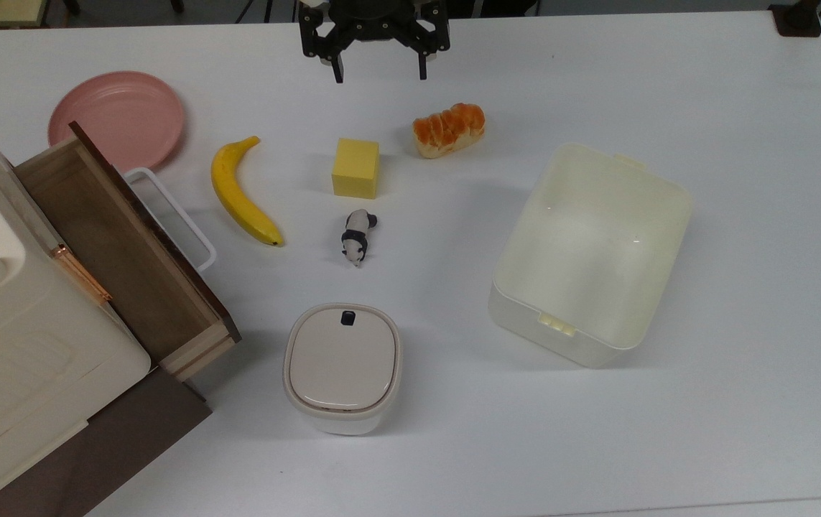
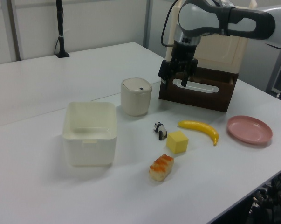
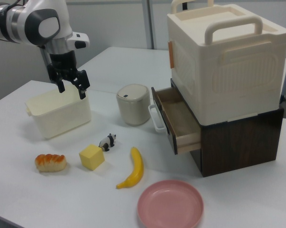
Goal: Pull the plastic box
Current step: 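Move the open gripper from rest toward the translucent plastic box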
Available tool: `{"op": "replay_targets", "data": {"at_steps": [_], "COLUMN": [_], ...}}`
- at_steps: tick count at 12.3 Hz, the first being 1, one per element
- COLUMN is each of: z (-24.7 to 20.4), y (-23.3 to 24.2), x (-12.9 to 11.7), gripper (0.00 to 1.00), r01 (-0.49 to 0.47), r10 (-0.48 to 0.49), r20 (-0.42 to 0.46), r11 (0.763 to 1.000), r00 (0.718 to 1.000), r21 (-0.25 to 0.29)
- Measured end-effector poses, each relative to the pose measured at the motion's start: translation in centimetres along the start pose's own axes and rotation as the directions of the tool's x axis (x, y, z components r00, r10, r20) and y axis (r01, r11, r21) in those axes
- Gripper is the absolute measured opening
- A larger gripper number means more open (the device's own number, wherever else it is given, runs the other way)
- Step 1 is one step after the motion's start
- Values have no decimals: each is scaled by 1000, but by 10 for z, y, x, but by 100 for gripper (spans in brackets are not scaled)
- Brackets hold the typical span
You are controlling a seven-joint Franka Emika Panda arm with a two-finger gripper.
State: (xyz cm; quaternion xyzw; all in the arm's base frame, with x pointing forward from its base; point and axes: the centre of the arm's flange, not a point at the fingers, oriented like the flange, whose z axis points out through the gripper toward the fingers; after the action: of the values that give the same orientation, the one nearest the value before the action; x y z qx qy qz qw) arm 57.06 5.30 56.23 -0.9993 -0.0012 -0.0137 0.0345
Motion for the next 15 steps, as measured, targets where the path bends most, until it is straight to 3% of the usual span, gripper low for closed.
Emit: {"op": "replay_targets", "data": {"at_steps": [11,15], "z": [-10,-2], "y": [5,-9], "x": [0,5], "gripper": [100,100], "r01": [26,85], "r10": [-26,-85], "r20": [-29,-73], "r11": [1000,996], "r00": [999,994], "r21": [-3,-3]}}
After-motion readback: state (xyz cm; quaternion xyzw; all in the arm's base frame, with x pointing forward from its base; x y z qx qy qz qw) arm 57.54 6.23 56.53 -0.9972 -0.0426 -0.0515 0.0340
